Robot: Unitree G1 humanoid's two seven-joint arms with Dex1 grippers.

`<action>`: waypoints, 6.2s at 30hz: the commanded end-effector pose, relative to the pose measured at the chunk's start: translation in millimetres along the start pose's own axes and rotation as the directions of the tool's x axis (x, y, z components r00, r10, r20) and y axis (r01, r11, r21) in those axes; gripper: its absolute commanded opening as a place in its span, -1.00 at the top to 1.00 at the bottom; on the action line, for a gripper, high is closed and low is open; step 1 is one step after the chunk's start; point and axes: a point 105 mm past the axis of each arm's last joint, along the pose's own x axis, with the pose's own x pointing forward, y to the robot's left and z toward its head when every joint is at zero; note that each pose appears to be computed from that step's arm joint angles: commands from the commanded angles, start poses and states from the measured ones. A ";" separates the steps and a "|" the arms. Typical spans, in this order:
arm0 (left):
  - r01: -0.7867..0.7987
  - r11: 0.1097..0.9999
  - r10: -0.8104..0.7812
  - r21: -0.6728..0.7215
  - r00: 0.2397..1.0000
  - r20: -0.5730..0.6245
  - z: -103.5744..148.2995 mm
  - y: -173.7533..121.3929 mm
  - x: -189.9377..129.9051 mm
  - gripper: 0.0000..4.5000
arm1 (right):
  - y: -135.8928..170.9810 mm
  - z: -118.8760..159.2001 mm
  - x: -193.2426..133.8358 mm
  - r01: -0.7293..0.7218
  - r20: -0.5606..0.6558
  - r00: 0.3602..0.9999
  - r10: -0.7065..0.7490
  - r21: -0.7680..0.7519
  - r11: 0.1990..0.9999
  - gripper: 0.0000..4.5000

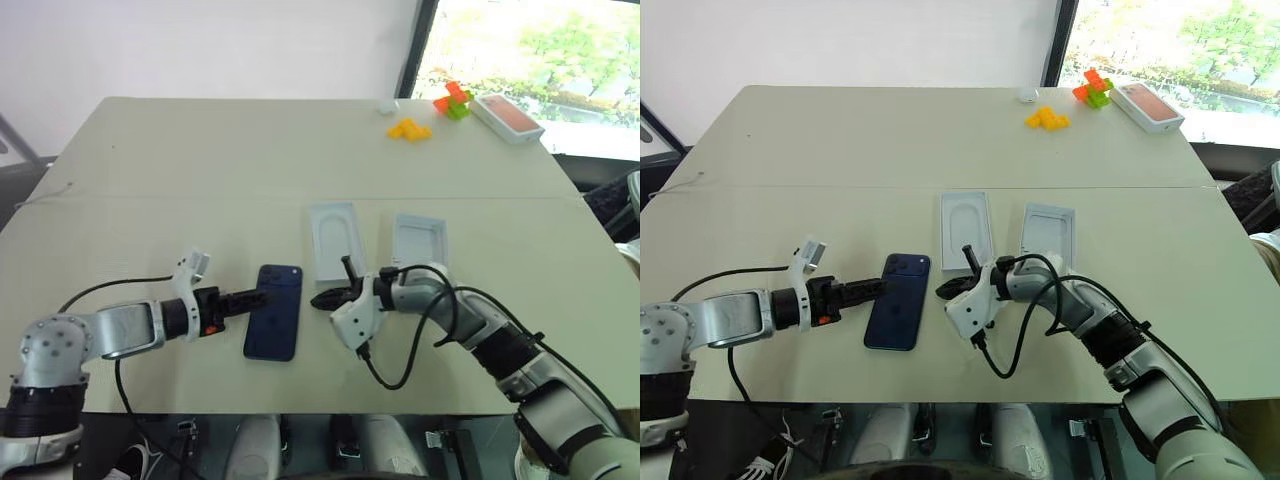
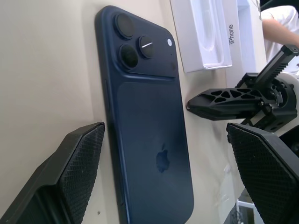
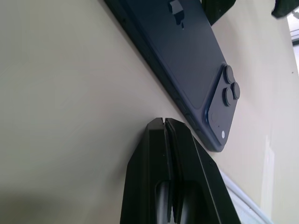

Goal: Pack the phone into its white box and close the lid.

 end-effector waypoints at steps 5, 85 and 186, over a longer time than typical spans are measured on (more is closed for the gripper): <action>0.034 0.999 -0.037 -0.040 0.997 -0.069 -17.0 -0.2 10.3 -0.97 | 14.8 3.4 23.0 -0.070 0.005 0.997 0.071 -0.026 0.997 0.96; 0.247 0.959 -0.247 -0.141 0.969 0.015 -21.3 -28.9 16.8 -0.97 | -51.0 31.5 -29.1 -0.067 0.044 0.997 0.067 -0.003 0.998 0.96; 0.289 0.957 -0.272 0.013 0.884 0.381 34.6 -18.1 -67.6 1.00 | -87.9 17.2 -50.6 0.085 0.083 0.982 -0.167 0.597 0.797 0.00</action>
